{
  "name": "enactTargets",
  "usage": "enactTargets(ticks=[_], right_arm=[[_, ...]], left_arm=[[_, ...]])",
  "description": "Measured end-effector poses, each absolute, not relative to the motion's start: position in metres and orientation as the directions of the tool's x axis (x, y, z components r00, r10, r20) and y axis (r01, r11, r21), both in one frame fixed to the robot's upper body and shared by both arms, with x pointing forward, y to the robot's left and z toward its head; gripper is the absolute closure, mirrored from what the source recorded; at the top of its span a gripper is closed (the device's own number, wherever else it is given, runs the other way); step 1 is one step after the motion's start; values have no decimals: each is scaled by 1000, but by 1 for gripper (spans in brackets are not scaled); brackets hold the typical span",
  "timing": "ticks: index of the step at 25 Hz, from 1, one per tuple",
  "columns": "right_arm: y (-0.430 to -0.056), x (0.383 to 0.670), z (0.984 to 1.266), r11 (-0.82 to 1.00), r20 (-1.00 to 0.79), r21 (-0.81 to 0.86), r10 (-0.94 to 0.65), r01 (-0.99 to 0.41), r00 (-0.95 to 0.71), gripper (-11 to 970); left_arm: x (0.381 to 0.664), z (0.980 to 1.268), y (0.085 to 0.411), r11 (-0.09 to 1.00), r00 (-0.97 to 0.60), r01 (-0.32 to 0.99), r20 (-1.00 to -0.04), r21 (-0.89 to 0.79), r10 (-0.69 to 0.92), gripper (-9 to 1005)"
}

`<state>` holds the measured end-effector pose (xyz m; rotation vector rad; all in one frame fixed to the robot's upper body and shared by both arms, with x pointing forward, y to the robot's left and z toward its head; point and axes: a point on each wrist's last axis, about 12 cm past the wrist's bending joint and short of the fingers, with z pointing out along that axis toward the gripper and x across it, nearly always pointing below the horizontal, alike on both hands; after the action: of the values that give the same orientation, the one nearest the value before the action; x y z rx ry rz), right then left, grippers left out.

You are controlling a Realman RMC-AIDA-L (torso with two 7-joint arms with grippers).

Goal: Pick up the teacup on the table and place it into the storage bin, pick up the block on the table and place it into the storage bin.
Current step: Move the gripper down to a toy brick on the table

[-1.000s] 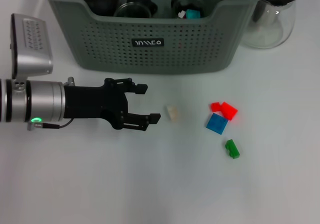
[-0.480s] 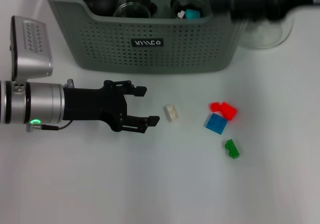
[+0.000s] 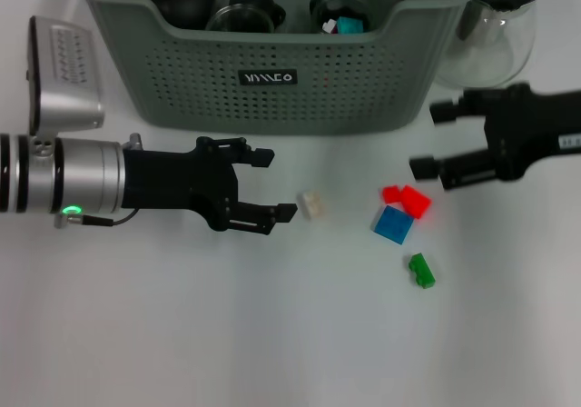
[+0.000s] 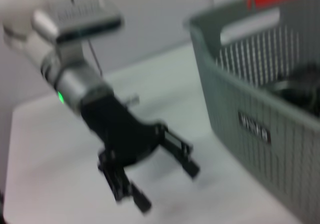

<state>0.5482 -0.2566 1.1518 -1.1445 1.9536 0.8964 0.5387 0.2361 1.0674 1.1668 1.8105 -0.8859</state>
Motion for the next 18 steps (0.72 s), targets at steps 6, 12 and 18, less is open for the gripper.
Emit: enactTargets(ticks=[6,12,18], right_arm=[[-265,549,1144,396,-761,210,-507,-894,-404,13],[-279,550,1150,414,-759,207,-504,-886,-413,14],[-279,550,1146,423,-758,216,-495,-880,-424,14]], left_arm=[[549,1082,222,269,-222,958,-842,-96,491,136],[558,1107,202,267,-252,959,-716,-95,650,136],[564,1120,177,323,-326,939,-594,-115,735,136]])
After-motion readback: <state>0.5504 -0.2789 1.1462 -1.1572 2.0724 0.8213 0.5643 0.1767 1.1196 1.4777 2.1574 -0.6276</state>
